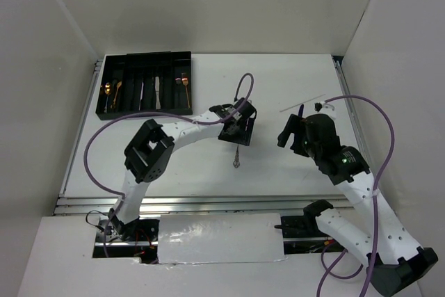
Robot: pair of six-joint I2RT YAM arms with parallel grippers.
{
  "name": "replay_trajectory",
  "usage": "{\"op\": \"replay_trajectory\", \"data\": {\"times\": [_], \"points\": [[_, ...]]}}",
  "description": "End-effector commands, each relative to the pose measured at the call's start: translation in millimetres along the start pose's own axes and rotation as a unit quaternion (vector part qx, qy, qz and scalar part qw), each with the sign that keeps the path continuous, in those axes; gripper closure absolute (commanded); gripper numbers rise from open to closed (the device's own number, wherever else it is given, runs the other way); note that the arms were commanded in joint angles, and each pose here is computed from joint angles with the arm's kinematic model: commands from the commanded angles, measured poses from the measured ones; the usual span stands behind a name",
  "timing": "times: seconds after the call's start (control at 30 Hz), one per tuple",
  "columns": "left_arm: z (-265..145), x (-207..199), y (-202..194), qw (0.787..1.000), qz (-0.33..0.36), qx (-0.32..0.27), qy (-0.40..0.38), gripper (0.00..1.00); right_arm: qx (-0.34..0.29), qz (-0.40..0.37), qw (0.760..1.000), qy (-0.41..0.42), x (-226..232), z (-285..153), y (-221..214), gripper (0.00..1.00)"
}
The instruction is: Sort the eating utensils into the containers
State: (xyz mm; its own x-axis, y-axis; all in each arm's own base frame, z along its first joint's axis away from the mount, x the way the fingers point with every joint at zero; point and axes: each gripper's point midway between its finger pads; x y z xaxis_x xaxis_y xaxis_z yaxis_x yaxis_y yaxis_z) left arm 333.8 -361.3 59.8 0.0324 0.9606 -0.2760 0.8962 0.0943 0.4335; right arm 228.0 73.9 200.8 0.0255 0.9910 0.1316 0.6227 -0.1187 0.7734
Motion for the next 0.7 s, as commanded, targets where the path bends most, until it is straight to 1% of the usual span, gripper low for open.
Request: {"op": "replay_trajectory", "data": {"times": [0.0, 0.13, 0.2, 0.23, 0.27, 0.37, 0.5, 0.6, 0.67], "points": [[13, -4, 1, 1.0, -0.018, -0.002, 0.012, 0.23, -0.009, 0.007, 1.0, -0.005, -4, -4, 3, 0.0], [28, -2, -3, 0.999, -0.013, 0.005, 0.031, 0.31, -0.003, 0.004, 1.0, -0.007, -4, -1, 1, 0.0], [30, -3, -2, 0.999, -0.013, 0.001, 0.035, 0.4, -0.004, 0.006, 1.0, -0.003, -3, -1, 0, 0.0], [32, -6, -3, 0.999, -0.002, 0.002, 0.032, 0.48, -0.002, 0.006, 1.0, -0.003, -3, 1, -2, 0.0], [34, -8, -5, 0.999, 0.004, 0.005, 0.032, 0.5, -0.002, 0.008, 1.0, -0.004, -3, 2, -2, 0.0], [38, -5, -9, 0.998, 0.017, 0.008, 0.053, 0.53, 0.002, 0.009, 1.0, -0.006, -3, 6, -4, 0.0], [41, 7, -11, 0.997, 0.021, 0.003, 0.08, 0.52, 0.003, 0.01, 1.0, -0.002, -1, 8, -5, 0.0], [40, 18, -11, 0.994, 0.029, -0.002, 0.102, 0.49, 0.005, 0.009, 1.0, 0.001, 0, 10, -8, 0.0], [42, 19, -14, 0.994, 0.035, 0.004, 0.102, 0.52, 0.002, 0.008, 1.0, 0.003, 0, 10, -7, 0.0]]}}
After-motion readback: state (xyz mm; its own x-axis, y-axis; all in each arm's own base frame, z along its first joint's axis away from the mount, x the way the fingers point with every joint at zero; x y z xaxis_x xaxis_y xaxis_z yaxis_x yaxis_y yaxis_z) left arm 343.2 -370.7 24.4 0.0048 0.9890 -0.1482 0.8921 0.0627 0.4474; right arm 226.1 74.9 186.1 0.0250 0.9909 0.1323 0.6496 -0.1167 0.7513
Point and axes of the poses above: each gripper's point midway between its finger pads, its own z axis out along the fingers, its own x axis along the line the jaws close on, y = z × x, and after that the axes turned 15 degrees about -z, right-handed
